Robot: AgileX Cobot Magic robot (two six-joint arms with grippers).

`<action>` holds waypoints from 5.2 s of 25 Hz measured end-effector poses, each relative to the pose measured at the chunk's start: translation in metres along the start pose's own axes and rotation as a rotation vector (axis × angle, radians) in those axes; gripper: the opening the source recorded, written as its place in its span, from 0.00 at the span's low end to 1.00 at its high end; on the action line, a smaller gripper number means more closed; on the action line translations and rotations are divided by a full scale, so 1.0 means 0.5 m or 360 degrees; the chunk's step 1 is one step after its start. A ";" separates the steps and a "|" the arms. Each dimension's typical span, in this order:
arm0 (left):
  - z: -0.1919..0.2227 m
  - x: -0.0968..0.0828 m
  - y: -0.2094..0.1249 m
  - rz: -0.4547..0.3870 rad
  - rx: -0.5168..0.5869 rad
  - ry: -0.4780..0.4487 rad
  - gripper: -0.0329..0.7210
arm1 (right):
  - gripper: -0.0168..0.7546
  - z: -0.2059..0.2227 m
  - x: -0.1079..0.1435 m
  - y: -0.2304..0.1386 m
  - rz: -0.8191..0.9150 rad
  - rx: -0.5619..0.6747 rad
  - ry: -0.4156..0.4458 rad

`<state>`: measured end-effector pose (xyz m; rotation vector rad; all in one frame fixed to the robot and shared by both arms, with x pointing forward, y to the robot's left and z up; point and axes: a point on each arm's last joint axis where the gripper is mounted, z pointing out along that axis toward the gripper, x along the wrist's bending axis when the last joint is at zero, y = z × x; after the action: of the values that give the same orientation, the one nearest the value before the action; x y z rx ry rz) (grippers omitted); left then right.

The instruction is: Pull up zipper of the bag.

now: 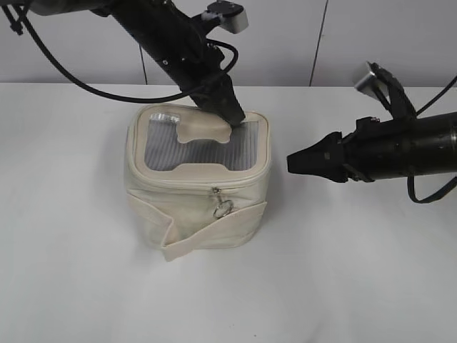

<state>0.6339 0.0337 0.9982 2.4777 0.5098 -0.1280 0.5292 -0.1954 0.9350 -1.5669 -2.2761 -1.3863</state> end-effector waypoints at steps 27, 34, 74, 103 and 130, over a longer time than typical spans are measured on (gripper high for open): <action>0.000 0.000 0.000 0.0001 0.0002 0.0000 0.10 | 0.03 0.102 0.012 0.010 -0.0213 0.0113 -0.0218; -0.004 0.007 -0.004 -0.0013 0.0006 0.0010 0.10 | 0.03 0.041 0.037 -0.034 -0.0200 0.0125 -0.0244; -0.010 0.016 -0.007 -0.0054 -0.0022 0.0016 0.10 | 0.03 0.045 0.045 0.002 -0.0239 0.0069 -0.0211; 0.001 0.013 0.001 -0.0261 -0.0065 0.0070 0.10 | 0.03 0.096 0.278 -0.056 -0.0559 0.0215 0.0156; -0.322 -0.220 -0.095 -0.0445 -0.0387 0.0474 0.41 | 0.61 -0.252 0.290 -0.040 -0.0406 0.0560 -0.0393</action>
<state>0.5103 0.1260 1.1265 2.1859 0.9391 0.1863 0.3910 -0.1785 1.0686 -1.4408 -2.7560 -0.7949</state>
